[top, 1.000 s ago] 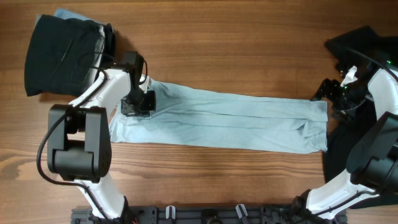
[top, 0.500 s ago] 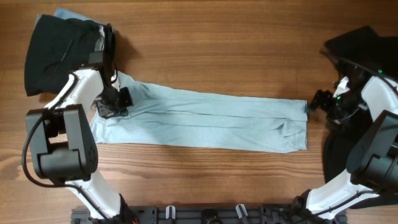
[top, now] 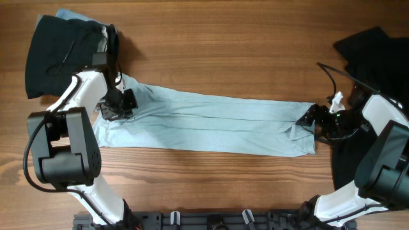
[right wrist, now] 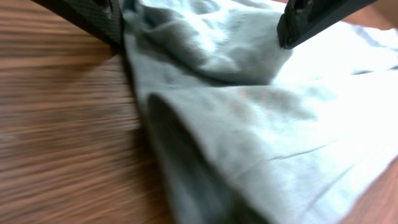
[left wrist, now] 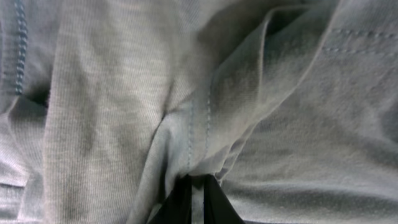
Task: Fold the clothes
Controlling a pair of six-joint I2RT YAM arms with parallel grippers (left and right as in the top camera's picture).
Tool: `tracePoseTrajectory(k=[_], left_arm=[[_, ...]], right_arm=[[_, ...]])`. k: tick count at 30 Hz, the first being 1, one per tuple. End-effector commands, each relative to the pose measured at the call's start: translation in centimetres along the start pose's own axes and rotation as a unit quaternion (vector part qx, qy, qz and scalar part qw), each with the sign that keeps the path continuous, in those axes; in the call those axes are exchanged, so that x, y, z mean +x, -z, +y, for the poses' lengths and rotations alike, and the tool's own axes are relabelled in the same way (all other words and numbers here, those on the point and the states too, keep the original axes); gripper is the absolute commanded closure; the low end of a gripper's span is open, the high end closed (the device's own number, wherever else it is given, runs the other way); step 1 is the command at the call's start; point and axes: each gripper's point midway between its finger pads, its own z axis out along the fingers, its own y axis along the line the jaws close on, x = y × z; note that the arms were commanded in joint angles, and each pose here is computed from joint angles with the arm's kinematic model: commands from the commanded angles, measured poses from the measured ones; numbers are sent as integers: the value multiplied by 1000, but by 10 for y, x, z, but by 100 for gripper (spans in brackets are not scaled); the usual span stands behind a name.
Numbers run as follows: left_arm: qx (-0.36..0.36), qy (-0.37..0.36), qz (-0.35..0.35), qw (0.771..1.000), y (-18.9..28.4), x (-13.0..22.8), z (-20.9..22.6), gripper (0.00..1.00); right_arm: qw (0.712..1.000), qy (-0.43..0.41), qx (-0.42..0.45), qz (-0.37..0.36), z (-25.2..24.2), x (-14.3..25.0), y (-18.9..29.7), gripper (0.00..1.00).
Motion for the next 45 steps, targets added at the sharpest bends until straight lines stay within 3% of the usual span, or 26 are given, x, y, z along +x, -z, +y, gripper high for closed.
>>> tracePoseTrajectory(k=[1, 8, 14, 16, 18, 22, 23, 24, 25, 30, 33, 35, 38, 39, 40, 42, 45], left_arm=[[2, 6, -2, 1000, -2, 1, -1, 91], [2, 6, -3, 1000, -2, 1, -1, 91], [3, 4, -5, 1000, -2, 0, -1, 91], [3, 4, -7, 1000, -2, -1, -1, 90], [4, 3, -10, 1000, -2, -2, -2, 90], [4, 3, -10, 1000, -2, -2, -2, 89], [4, 3, -10, 1000, -2, -2, -2, 88], [4, 3, -10, 1000, -2, -2, -2, 88], [4, 3, -10, 1000, -2, -2, -2, 87], [4, 3, -10, 1000, -2, -2, -2, 86], [4, 3, -10, 1000, -2, -2, -2, 85], [4, 3, -10, 1000, -2, -2, -2, 84], [4, 3, -11, 1000, -2, -3, -2, 83], [4, 3, -12, 1000, -2, -3, -2, 83], [5, 3, -13, 1000, -2, -4, -2, 83], [5, 3, -15, 1000, -2, -5, -2, 83], [5, 3, -15, 1000, -2, -5, -2, 82]], right_arm=[[998, 26, -28, 49, 11, 24, -31, 22], [991, -37, 127, 32, -35, 15, -21, 26], [999, 10, 28, 24, 3, 2, -14, 26], [1000, 12, 10, 26, 8, 3, -15, 35], [1000, 16, -7, 25, 13, 4, -17, 51], [999, 25, -30, 19, 20, 1, -19, 58], [999, 28, -29, 13, 20, -1, -19, 51], [999, 29, -23, 10, 17, -3, -19, 34], [999, 28, -14, 7, 14, -4, -19, 26], [999, 42, 0, 6, 9, -5, -19, 18], [994, -34, 99, -4, -27, -7, -13, 19], [991, -40, 124, -17, -38, -15, -6, 26], [991, -57, 119, -33, -40, -25, 5, 55], [991, -61, 116, -39, -41, -29, 9, 56], [991, -63, 112, -44, -41, -33, 13, 51], [994, -50, 90, -48, -34, -38, 18, 27], [999, 14, 33, -35, -12, -35, 13, 11]])
